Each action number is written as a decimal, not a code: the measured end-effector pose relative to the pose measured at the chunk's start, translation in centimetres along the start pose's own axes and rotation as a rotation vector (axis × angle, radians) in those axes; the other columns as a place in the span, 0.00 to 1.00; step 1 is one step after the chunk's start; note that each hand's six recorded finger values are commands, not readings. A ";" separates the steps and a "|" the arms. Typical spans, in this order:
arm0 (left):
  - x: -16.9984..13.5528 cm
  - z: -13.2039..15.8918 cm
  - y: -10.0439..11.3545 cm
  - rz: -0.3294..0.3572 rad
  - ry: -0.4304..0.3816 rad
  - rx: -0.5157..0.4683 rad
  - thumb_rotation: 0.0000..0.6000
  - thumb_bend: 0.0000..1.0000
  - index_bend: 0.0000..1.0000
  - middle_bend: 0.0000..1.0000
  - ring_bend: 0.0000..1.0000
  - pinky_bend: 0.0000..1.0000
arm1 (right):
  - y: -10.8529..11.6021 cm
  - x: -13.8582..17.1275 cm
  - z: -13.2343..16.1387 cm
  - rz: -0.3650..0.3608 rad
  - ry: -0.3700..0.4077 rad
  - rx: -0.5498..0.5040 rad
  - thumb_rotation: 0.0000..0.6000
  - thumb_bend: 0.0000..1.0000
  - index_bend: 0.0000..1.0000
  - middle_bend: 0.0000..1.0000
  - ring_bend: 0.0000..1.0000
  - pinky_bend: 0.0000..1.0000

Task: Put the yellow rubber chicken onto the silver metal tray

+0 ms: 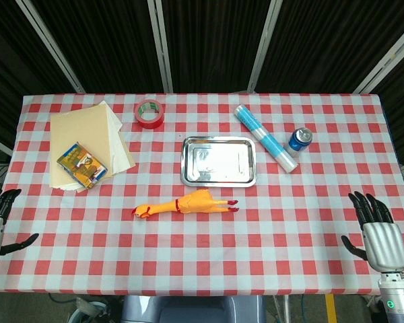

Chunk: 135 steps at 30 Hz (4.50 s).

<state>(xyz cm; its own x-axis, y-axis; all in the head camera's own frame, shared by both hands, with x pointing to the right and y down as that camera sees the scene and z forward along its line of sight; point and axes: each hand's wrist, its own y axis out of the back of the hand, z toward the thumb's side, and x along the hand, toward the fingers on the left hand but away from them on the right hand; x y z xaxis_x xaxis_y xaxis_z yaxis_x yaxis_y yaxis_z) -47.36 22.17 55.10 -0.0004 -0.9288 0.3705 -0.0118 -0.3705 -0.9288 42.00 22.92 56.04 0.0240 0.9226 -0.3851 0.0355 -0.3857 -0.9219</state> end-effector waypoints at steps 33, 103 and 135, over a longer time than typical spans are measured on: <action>1.9 2.5 -1.0 -0.044 -0.058 0.035 1.00 0.08 0.19 0.21 0.13 0.10 | 0.6 0.4 -0.6 -0.037 0.026 -0.026 1.00 0.26 0.00 0.08 0.04 0.12; 12.9 29.7 -14.4 -0.342 -0.442 -0.034 1.00 0.58 0.61 0.68 0.58 0.67 | 0.8 1.7 -0.4 -0.010 0.019 -0.032 1.00 0.26 0.00 0.08 0.04 0.12; 12.6 35.3 -0.3 0.047 -0.996 0.010 1.00 0.77 0.71 0.76 0.66 0.76 | 4.3 -0.6 7.3 0.082 0.351 -0.338 1.00 0.26 0.00 0.08 0.08 0.17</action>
<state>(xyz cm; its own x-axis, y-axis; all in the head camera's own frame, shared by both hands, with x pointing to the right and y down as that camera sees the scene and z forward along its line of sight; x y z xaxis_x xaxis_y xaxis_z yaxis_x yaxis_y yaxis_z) -12.10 10.37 59.65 0.8387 -0.5207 0.1595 -0.0246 -0.3288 -0.9441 34.84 20.78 51.98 0.3732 0.8529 -0.3650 0.3402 -0.4919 -0.8014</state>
